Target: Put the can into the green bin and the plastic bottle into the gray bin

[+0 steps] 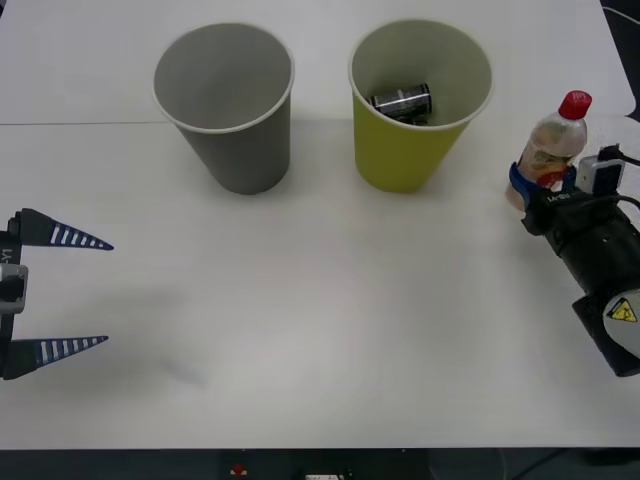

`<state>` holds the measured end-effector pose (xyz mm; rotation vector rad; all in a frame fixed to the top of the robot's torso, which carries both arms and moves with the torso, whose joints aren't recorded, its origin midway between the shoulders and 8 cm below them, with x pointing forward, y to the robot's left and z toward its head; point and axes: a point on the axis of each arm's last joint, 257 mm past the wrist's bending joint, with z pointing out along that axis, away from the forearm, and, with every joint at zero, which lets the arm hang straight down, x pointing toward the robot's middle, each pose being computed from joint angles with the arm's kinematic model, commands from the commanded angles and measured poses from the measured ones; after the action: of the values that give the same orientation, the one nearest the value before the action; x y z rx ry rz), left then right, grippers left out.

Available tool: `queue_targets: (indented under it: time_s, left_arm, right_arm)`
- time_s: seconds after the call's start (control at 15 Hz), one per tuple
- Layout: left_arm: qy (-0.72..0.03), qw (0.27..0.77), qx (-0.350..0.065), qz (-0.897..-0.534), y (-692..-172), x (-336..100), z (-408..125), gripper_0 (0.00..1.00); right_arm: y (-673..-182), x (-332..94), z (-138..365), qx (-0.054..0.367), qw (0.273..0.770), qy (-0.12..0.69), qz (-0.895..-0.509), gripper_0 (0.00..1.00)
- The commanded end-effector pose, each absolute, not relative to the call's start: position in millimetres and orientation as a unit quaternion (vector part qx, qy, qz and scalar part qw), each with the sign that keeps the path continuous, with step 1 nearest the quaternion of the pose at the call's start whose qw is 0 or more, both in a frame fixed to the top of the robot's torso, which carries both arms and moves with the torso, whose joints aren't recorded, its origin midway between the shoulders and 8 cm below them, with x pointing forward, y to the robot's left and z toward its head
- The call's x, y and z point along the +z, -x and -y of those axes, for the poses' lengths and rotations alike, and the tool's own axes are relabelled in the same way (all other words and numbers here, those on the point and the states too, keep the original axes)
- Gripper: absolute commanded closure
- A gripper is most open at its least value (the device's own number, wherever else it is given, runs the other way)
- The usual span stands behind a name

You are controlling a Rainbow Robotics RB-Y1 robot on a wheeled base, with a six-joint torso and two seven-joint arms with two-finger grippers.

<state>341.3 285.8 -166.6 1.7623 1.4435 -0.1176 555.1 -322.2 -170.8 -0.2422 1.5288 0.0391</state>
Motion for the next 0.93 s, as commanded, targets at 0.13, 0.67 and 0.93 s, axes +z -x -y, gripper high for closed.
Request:
queue_targets:
  time_s: [0.13, 0.67, 0.93]
  left_arm:
    - [-0.702, 0.417, -0.047, -0.575, -341, -167, -286, 0.00]
    - [-0.702, 0.417, -0.047, -0.575, -341, -167, -286, 0.00]
    - [-0.702, 0.417, -0.047, -0.575, -341, -167, -286, 0.00]
  right_arm:
    - [-533, -152, 329, 0.019, 0.688, 0.157, -0.709, 1.00]
    - [-487, -113, 317, 0.074, 0.592, 0.250, -0.763, 1.00]
    - [-467, -90, 305, 0.119, 0.564, 0.247, -0.779, 1.00]
